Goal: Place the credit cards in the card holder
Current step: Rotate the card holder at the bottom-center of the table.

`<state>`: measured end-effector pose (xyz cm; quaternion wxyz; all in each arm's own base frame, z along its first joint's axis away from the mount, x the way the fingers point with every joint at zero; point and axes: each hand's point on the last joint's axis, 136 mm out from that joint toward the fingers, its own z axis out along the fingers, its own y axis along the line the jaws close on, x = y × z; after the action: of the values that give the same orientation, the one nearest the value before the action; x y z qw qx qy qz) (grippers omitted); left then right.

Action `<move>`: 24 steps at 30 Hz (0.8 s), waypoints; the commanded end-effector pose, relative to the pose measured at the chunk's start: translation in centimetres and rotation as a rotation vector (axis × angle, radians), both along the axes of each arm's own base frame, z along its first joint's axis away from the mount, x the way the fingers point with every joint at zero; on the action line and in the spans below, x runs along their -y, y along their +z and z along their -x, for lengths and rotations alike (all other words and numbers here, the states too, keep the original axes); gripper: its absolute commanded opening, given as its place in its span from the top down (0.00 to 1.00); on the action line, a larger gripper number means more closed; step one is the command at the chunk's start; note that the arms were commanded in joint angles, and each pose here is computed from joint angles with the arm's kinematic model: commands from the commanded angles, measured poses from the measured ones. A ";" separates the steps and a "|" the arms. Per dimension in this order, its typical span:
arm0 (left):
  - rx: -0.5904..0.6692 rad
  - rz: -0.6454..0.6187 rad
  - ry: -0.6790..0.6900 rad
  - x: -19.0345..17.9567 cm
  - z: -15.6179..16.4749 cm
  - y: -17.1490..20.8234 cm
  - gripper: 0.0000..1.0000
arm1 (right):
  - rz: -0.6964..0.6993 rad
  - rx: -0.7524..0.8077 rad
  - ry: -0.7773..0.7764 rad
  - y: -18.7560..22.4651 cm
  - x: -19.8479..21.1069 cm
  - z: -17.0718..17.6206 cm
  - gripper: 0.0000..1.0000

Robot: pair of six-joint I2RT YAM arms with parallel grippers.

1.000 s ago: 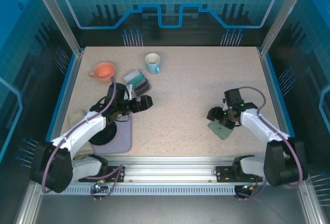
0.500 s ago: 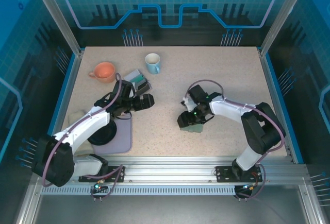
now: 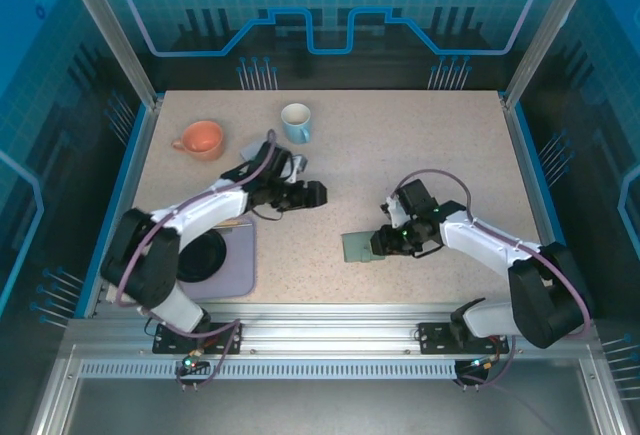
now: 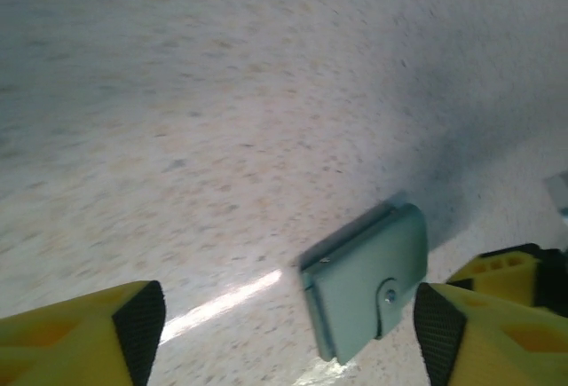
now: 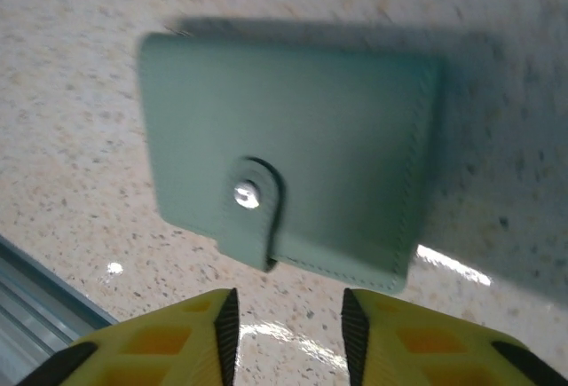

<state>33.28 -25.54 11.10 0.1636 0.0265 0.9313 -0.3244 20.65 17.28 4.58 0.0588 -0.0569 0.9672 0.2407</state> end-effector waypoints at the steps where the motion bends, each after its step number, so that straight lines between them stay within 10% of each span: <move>1: -0.048 0.043 -0.162 4.4 0.9 -0.3 0.24 | -0.010 -0.062 -0.082 -0.8 0.1 0.9 0.67; 11: -0.152 0.048 -0.355 11.4 2.4 -3.7 0.29 | 0.000 -0.044 -0.168 -2.7 0.8 -0.5 0.71; 24: -0.245 -0.023 -0.340 9.4 5.1 -6.9 0.31 | -0.072 -0.024 -0.245 -3.0 -0.5 -3.5 0.71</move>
<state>29.83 -35.93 4.33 0.0111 0.1420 0.9281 -0.3441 22.91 17.61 1.60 0.0691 0.0492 0.9614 0.2619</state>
